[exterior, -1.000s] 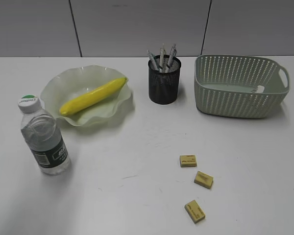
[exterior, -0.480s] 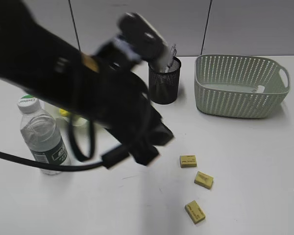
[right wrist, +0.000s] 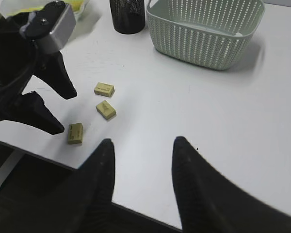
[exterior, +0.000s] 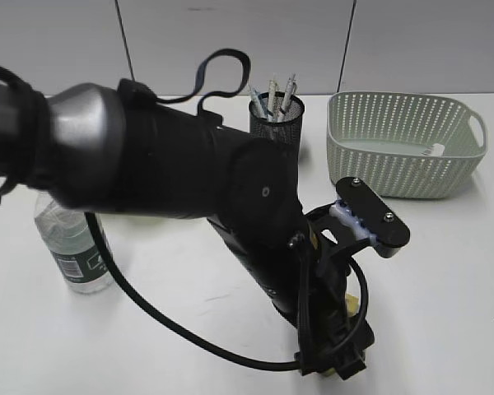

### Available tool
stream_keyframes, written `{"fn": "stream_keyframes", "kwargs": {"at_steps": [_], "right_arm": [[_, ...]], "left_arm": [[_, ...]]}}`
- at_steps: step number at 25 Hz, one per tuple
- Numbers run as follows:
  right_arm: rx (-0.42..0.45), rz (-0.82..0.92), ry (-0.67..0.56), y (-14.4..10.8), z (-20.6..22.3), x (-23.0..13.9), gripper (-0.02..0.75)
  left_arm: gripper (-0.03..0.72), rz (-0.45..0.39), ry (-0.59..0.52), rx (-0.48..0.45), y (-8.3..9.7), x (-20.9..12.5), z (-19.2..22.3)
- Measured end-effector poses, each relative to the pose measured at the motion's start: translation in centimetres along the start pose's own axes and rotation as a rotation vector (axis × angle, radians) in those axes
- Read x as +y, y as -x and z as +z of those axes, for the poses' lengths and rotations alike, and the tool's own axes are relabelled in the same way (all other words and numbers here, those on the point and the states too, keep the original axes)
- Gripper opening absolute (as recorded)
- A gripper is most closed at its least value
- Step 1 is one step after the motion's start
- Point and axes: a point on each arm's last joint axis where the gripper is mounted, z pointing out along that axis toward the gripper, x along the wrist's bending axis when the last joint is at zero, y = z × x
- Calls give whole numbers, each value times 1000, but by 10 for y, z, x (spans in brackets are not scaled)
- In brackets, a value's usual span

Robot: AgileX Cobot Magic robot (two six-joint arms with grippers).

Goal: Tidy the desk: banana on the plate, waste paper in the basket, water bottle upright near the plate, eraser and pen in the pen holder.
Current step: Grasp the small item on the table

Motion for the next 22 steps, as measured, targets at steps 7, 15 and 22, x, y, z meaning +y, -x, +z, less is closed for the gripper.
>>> {"fn": "stream_keyframes", "kwargs": {"at_steps": [7, 15, 22], "right_arm": [[0, 0, 0, 0, 0, 0, 319], [0, 0, 0, 0, 0, 0, 278], [0, 0, 0, 0, 0, 0, 230]], "left_arm": [[605, -44, -35, 28, -6, -8, 31], [515, -34, -47, 33, -2, -12, 52], [279, -39, -40, 36, -2, -11, 51]]}}
